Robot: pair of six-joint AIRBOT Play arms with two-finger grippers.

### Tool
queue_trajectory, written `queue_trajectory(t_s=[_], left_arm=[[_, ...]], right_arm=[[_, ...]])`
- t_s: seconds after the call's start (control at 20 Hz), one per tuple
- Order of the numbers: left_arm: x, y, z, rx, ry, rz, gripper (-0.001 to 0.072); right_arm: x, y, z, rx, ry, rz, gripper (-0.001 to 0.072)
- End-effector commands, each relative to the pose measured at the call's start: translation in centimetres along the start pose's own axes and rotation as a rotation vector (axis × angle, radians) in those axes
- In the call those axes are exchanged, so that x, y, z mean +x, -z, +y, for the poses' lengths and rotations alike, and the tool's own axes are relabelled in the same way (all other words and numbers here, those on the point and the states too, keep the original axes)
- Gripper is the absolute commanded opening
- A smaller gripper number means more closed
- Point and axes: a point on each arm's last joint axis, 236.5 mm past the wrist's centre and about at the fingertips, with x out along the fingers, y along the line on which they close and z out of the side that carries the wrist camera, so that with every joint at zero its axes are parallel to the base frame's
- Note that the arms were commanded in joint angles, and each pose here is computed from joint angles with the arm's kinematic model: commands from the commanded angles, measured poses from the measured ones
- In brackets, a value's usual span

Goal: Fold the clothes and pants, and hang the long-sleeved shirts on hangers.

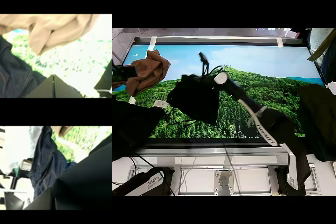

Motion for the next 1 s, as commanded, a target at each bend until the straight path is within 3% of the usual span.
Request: queue_trajectory(t_s=[0.0, 0.05, 0.2, 0.35, 0.45, 0.7, 0.95], left_arm=[[1.7, 3.3, -0.5, -0.02, 0.025, 0.079, 0.0013], [2.4, 4.6, -0.9, -0.012, 0.03, 0.111, 0.0013], [3.9, 8.2, -1.8, 0.009, 0.04, 0.19, 0.0013], [3.9, 9.1, -1.7, 0.014, 0.037, 0.21, 0.0013], [3.2, 8.5, -1.4, 0.009, 0.034, 0.187, 0.0013], [1.8, 7.1, -0.9, -0.006, 0.039, 0.12, 0.0013], [1.7, 7.2, -0.9, -0.006, 0.038, 0.127, 0.0013]], right_arm=[[2.9, 1.4, 0.3, 0.056, -0.036, -0.032, 0.0312], [2.7, 0.8, 1.1, 0.066, -0.06, -0.054, 0.0493], [0.3, -2.6, 2.5, 0.001, -0.091, -0.119, 0.0492], [-5.0, -7.5, -0.4, -0.086, -0.023, -0.128, 0.0487], [-9.9, -8.2, -5.3, -0.081, 0.081, -0.006, 0.0404], [-17.3, -0.4, -18.8, 0.172, 0.406, 0.342, 0.0398], [-15.3, 3.0, -21.4, 0.196, 0.474, 0.362, 0.0416]])
